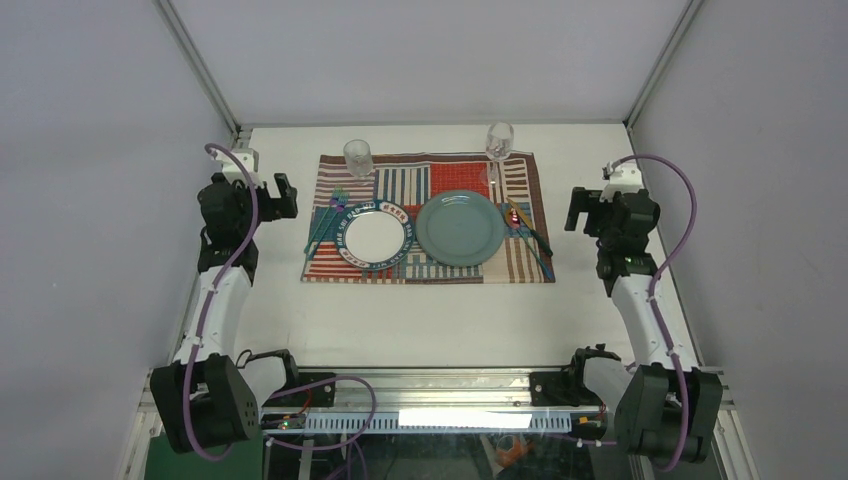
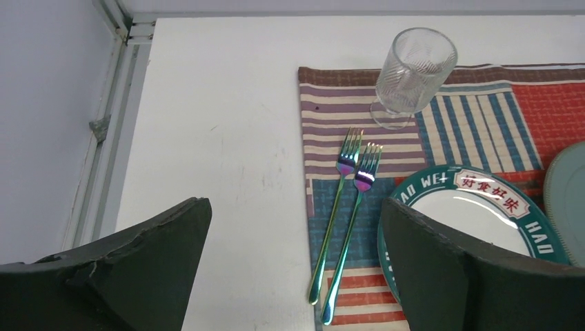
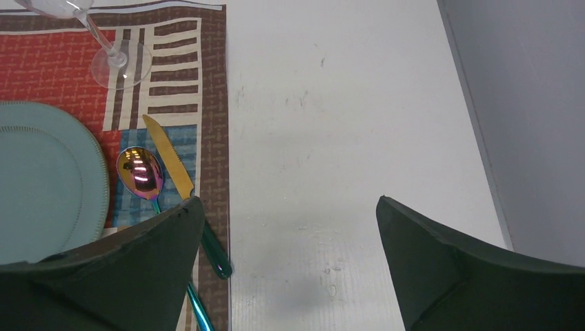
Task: Set the dinner table for one person
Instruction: Reset both arms
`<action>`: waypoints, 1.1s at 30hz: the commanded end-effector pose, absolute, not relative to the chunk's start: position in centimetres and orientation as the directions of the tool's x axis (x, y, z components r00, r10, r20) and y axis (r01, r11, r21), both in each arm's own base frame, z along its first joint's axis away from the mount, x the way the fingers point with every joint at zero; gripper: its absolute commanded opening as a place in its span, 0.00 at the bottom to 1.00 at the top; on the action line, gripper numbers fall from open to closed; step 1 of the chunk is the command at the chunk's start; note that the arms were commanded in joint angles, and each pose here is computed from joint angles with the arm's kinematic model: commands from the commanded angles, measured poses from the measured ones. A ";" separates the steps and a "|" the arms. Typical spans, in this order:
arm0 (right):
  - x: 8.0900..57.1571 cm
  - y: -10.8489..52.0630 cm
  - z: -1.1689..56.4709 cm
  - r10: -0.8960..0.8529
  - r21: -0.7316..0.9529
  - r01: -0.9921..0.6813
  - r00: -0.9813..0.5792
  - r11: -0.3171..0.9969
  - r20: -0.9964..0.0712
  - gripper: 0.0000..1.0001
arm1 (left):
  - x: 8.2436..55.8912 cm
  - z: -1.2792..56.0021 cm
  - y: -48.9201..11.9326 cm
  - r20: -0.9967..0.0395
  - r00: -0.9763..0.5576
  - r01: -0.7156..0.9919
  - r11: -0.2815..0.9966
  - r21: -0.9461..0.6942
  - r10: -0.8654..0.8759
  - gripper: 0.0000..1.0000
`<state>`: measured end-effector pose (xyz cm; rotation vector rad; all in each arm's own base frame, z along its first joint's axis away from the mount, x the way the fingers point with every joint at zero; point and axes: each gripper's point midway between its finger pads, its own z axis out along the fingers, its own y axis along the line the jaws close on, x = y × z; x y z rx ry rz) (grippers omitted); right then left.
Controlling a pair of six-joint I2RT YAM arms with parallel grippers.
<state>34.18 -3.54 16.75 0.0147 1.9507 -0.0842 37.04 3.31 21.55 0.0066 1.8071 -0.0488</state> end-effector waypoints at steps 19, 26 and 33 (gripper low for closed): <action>36.2 -3.8 24.3 -0.068 -0.083 0.047 -0.259 0.995 -0.963 1.00 | 38.5 27.1 2.6 -0.973 -0.230 0.101 0.995 -0.026 -0.002 0.99; 36.2 -3.6 24.0 -0.067 -0.079 0.038 -0.264 0.996 -0.962 1.00 | 38.5 26.2 2.5 -0.967 -0.254 0.099 0.994 -0.041 -0.014 0.99; 35.9 -3.6 23.7 -0.080 -0.092 0.031 -0.276 0.995 -0.958 1.00 | 38.5 25.9 2.2 -0.966 -0.259 0.112 0.992 -0.053 -0.022 0.99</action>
